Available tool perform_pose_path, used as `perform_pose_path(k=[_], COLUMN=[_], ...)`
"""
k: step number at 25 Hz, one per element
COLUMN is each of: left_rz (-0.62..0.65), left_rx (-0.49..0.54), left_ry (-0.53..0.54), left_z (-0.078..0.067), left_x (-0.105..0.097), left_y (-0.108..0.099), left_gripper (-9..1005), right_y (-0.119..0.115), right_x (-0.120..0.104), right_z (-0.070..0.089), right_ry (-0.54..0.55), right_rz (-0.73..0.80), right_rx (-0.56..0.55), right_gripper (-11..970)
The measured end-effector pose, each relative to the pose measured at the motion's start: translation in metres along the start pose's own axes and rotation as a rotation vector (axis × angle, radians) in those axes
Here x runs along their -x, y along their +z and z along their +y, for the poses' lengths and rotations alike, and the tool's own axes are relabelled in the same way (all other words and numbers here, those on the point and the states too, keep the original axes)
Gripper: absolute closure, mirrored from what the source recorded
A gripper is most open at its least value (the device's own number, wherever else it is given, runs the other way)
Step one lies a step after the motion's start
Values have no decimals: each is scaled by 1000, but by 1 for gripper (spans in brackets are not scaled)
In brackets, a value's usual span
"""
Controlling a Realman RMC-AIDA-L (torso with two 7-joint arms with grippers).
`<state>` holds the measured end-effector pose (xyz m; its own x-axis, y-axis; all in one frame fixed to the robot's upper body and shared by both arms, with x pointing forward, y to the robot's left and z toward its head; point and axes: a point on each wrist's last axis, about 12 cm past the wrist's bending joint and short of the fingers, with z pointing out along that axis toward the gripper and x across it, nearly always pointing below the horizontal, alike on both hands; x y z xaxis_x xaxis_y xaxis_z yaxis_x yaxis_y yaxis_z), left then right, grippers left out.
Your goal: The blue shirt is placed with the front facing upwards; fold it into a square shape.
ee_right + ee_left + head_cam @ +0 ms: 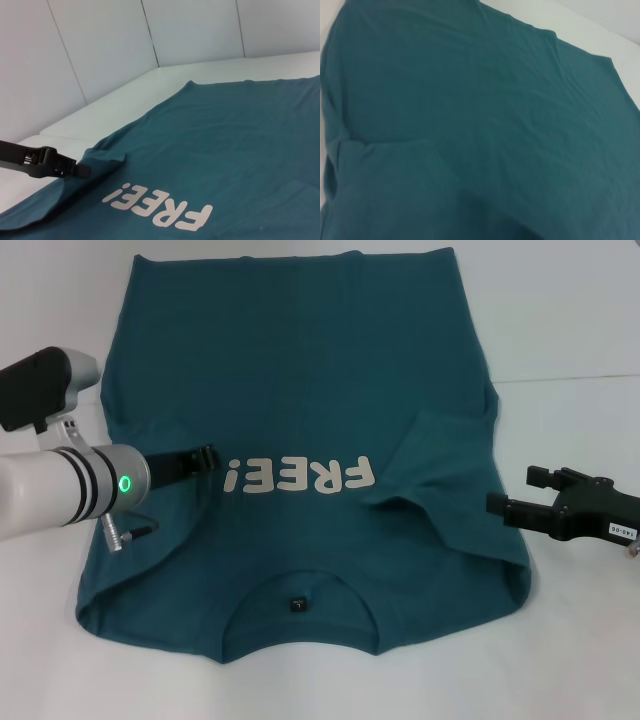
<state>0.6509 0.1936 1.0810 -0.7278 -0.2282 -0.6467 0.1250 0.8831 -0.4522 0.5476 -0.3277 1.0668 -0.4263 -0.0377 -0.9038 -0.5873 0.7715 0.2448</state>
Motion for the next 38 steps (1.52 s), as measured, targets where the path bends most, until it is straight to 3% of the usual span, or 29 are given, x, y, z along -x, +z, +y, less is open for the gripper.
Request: perform_pose_path(k=[10,15,17,21,22,23,30,38], left_rz=[-2,-18,-22,24,47,47,72,90], left_rx=[-12,-62,-89,-145,-164,-164,-165,-180], left_ry=[-22,-13,-6,-12,-26,-26,-63,49], left_z=[0,-8,-8,2,9,9,51,59], left_x=[0,15,24,39,45,45,58,57], left_y=[-1,-7,-14,-31,-40,-40,-78,-94], left_gripper=[806,578,442,196,137,134,112,105], right_y=[1,-1,-3,-8,-9,-10,-21,-46], right_x=[0,3,6,15,18,22,56,108], right_z=[1,-3,-6,-13,-15,-16,-24,-22], right_ry=[-1,17,28,39,39,41,123,402], right_rz=[5,7,18,58,66,71,154,332], right_rx=[4,-6,-12,-27,-32,-39,-81,-50], right_gripper=[23,25,26,28,28,29,31,35])
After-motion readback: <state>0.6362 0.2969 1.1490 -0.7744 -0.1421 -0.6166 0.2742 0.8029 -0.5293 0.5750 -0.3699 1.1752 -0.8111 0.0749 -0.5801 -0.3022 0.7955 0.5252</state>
